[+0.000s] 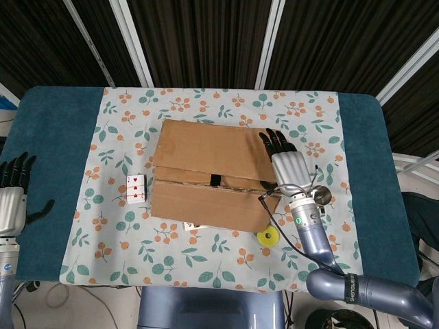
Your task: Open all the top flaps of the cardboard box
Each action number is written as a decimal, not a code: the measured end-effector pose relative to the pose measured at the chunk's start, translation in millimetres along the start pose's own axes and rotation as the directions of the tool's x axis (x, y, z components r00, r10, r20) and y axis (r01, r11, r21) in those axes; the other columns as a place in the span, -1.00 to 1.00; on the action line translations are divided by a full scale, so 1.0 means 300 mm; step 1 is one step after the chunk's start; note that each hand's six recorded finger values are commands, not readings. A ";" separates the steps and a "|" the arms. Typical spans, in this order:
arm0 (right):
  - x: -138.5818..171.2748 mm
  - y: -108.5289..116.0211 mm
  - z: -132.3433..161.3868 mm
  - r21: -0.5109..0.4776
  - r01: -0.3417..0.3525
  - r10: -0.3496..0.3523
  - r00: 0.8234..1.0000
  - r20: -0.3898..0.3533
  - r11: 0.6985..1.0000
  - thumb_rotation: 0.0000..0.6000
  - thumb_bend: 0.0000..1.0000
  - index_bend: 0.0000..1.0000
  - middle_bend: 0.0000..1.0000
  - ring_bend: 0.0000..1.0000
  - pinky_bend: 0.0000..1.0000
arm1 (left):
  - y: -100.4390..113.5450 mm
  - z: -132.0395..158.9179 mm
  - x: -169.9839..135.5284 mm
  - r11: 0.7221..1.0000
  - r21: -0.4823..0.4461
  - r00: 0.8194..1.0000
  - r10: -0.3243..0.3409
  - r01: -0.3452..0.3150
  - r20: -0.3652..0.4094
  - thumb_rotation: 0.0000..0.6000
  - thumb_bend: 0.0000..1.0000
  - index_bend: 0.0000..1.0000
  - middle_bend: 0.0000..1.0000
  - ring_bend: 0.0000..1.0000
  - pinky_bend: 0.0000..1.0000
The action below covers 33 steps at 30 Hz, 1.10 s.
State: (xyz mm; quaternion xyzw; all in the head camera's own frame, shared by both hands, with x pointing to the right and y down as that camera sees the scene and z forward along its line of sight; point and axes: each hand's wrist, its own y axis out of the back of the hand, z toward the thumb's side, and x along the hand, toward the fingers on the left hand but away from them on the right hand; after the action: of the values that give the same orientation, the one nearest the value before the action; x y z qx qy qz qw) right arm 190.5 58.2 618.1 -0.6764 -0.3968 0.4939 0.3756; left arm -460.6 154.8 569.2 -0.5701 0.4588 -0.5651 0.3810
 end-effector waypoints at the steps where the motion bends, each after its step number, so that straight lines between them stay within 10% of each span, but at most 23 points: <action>1: -0.005 0.000 0.001 -0.001 0.002 -0.002 1.000 0.000 1.000 1.00 -0.47 -1.00 -1.00 -1.00 -0.51 | -0.002 -0.002 0.000 1.000 0.001 1.000 -0.003 0.003 -0.002 1.00 -0.61 -1.00 -1.00 -1.00 -1.00; 33: -0.389 0.330 0.044 0.033 0.237 -0.239 0.969 0.068 0.971 1.00 -0.44 -1.00 -1.00 -1.00 -0.51 | -0.090 -0.044 -0.002 0.995 0.000 0.994 -0.100 0.100 -0.047 1.00 -0.61 -1.00 -1.00 -1.00 -1.00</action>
State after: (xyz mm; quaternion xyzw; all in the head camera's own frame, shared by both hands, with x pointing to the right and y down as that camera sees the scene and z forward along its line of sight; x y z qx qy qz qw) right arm 171.0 -86.1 569.0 -0.6011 -0.4822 0.4741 0.4260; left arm -471.2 164.4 595.7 -0.5784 0.4377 -0.5973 0.3421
